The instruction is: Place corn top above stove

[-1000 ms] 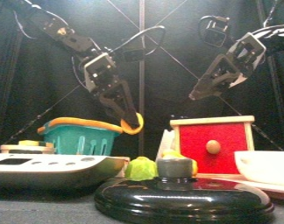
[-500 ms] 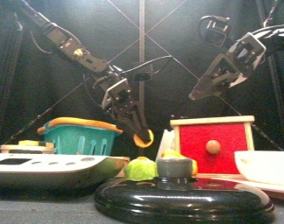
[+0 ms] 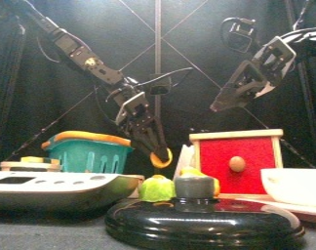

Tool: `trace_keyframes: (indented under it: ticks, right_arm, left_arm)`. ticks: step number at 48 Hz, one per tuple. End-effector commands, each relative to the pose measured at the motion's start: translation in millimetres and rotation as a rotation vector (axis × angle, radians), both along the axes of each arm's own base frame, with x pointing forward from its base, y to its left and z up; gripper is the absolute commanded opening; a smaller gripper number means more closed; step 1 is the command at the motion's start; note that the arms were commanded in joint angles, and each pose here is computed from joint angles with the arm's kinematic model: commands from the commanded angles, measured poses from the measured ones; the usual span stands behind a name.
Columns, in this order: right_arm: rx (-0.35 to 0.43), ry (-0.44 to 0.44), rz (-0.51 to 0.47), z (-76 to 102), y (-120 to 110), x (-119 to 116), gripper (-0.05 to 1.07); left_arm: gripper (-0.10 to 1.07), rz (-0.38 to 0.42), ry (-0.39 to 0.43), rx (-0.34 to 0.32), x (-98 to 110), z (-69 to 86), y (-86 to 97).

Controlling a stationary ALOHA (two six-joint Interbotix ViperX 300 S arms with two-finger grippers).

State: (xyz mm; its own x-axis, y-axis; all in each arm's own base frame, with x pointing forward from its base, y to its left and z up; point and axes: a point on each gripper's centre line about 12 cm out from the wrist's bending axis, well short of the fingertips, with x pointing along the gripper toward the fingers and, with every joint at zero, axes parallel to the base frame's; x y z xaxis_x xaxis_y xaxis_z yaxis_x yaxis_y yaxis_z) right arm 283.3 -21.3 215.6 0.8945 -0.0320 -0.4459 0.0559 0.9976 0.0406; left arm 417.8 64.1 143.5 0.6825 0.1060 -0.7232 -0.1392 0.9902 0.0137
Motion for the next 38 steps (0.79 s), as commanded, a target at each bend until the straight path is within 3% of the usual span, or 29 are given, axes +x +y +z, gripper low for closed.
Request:
trace_keyframes:
  ticks: [1, 38]
  right_arm:
    - [-0.001, -0.022, 0.003, 6.9, 0, 2, 0.80]
    - [-0.003, -0.022, 0.004, 6.9, 0, 2, 0.80]
  left_arm:
    - [0.89, 0.002, -0.050, 0.009, 8, 15.4, 2.5]
    - [0.89, -0.009, -0.097, 0.015, 12, 27.3, -1.6]
